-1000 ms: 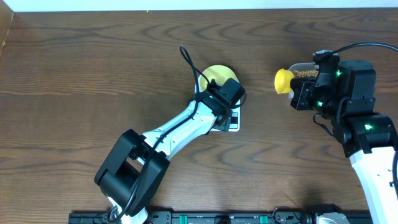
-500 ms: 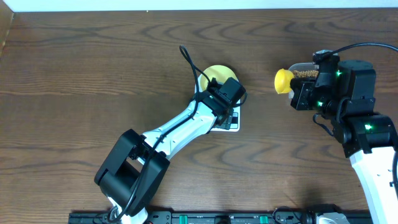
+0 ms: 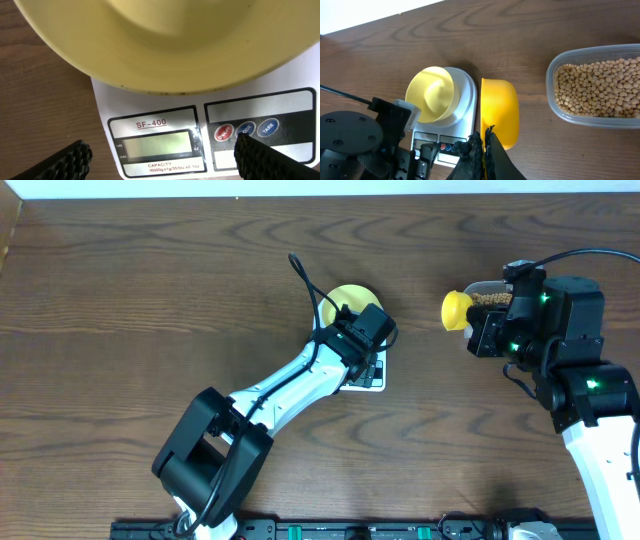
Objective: Scoop item into bowl and weigh 50g on scale
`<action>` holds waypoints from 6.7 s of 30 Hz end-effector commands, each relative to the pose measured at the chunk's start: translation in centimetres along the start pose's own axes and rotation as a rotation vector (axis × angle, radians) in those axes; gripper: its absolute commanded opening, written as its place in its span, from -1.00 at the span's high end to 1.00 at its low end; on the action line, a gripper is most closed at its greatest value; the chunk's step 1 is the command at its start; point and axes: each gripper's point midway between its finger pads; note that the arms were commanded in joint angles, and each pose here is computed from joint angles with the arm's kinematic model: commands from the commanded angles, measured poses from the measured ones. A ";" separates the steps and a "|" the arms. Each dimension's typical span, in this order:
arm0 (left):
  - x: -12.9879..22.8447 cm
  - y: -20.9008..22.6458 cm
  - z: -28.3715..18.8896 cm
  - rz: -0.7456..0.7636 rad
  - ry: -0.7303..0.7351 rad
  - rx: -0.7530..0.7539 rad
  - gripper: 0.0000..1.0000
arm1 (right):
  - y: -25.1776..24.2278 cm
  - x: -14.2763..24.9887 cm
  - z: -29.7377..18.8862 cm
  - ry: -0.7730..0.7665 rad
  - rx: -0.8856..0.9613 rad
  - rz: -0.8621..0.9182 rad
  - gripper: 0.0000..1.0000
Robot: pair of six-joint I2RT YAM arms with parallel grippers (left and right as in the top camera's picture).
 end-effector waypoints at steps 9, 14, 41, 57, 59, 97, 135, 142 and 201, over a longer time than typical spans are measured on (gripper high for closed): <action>1.0 -0.1 1.5 0.006 0.042 -0.019 -0.87 | 0.2 -0.8 -0.5 -0.024 0.002 -0.016 0.98; 1.0 -0.1 1.6 0.005 0.042 -0.019 -0.87 | 0.2 -0.8 -0.5 -0.022 0.003 -0.015 0.98; 1.0 0.0 2.0 0.006 0.043 -0.035 -0.87 | 0.0 -0.5 -0.5 -0.011 0.008 -0.012 0.98; 1.1 0.7 1.9 -0.016 0.041 -0.071 -0.87 | 0.0 -0.4 -0.5 -0.005 0.010 -0.010 0.98; 1.1 0.7 1.9 -0.016 0.041 -0.071 -0.87 | 0.0 -0.4 -0.5 -0.005 0.010 -0.010 0.98; 1.6 0.7 2.3 0.000 0.066 -0.077 -0.87 | 0.0 -0.4 -0.5 -0.006 0.010 -0.010 0.98; 1.8 -0.1 2.3 -0.002 0.076 -0.032 -0.87 | 0.3 -1.0 -0.5 -0.032 -0.001 -0.026 0.98; 1.8 -0.2 2.3 -0.002 0.077 -0.028 -0.87 | 0.3 -1.0 -0.5 -0.032 -0.001 -0.026 0.98; 2.9 0.6 2.3 0.005 0.096 -0.059 -0.87 | 0.3 -1.1 -0.5 -0.034 -0.001 -0.049 0.98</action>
Point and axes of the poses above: each gripper's point midway between its finger pads, its own z axis out along the fingers, its own y axis along the line the jaws close on, x = y × z, and after that the axes turned 9 degrees about z, right-handed
